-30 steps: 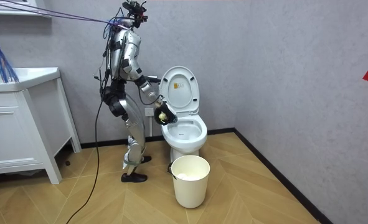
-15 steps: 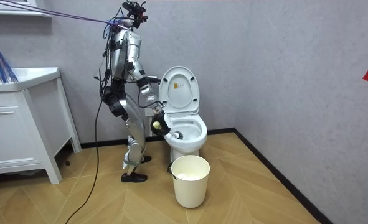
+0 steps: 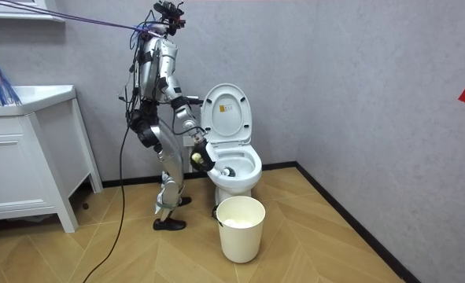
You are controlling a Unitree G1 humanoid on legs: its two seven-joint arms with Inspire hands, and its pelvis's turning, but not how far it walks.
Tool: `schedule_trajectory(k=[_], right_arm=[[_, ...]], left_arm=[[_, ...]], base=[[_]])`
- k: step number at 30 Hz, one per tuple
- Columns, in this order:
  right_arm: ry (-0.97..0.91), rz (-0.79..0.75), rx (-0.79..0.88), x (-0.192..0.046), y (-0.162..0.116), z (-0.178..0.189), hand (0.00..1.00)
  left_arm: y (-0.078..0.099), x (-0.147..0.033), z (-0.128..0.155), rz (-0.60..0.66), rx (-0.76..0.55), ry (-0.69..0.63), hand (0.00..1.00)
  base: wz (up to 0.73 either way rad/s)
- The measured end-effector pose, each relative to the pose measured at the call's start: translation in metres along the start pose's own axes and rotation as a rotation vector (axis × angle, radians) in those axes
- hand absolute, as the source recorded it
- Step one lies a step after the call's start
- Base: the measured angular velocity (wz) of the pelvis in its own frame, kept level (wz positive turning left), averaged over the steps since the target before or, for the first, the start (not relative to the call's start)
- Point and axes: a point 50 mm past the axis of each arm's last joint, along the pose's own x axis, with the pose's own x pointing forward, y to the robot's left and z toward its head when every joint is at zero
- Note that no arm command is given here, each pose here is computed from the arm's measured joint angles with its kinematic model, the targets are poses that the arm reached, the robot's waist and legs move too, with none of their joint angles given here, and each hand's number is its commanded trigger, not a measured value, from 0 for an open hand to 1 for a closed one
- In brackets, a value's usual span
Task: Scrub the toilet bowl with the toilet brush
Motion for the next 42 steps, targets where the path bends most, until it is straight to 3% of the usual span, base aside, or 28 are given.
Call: schedule_trajectory(k=[9, 15, 20, 27, 32, 37, 42], right_arm=[[-0.185, -0.241, -0.318, 0.016, -0.078, 0.057, 1.0], [-0.17, -0.394, -0.41, 0.015, -0.125, 0.066, 1.0], [-0.185, -0.468, -0.362, 0.012, -0.148, 0.076, 1.0], [-0.159, -0.545, -0.052, 0.012, -0.168, 0.071, 1.0], [-0.127, -0.566, 0.121, 0.013, -0.166, 0.06, 1.0], [-0.117, -0.566, 0.12, 0.014, -0.165, 0.058, 1.0], [-0.073, -0.539, -0.038, 0.017, -0.153, 0.052, 1.0]], left_arm=[[0.006, 0.025, 0.017, 0.04, -0.004, -0.109, 0.0], [0.015, 0.04, 0.028, 0.107, -0.012, -0.193, 0.0], [0.03, 0.048, 0.025, 0.159, 0.006, -0.215, 0.0], [0.037, 0.05, 0.024, 0.228, 0.009, -0.188, 0.0], [0.038, 0.047, 0.021, 0.246, 0.042, -0.149, 0.0], [0.038, 0.051, 0.02, 0.243, 0.08, -0.131, 0.0], [0.029, 0.05, 0.021, 0.194, 0.082, -0.102, 0.0]], base=[[0.02], [0.17], [-0.01], [-0.05], [0.04], [0.03], [0.01]])
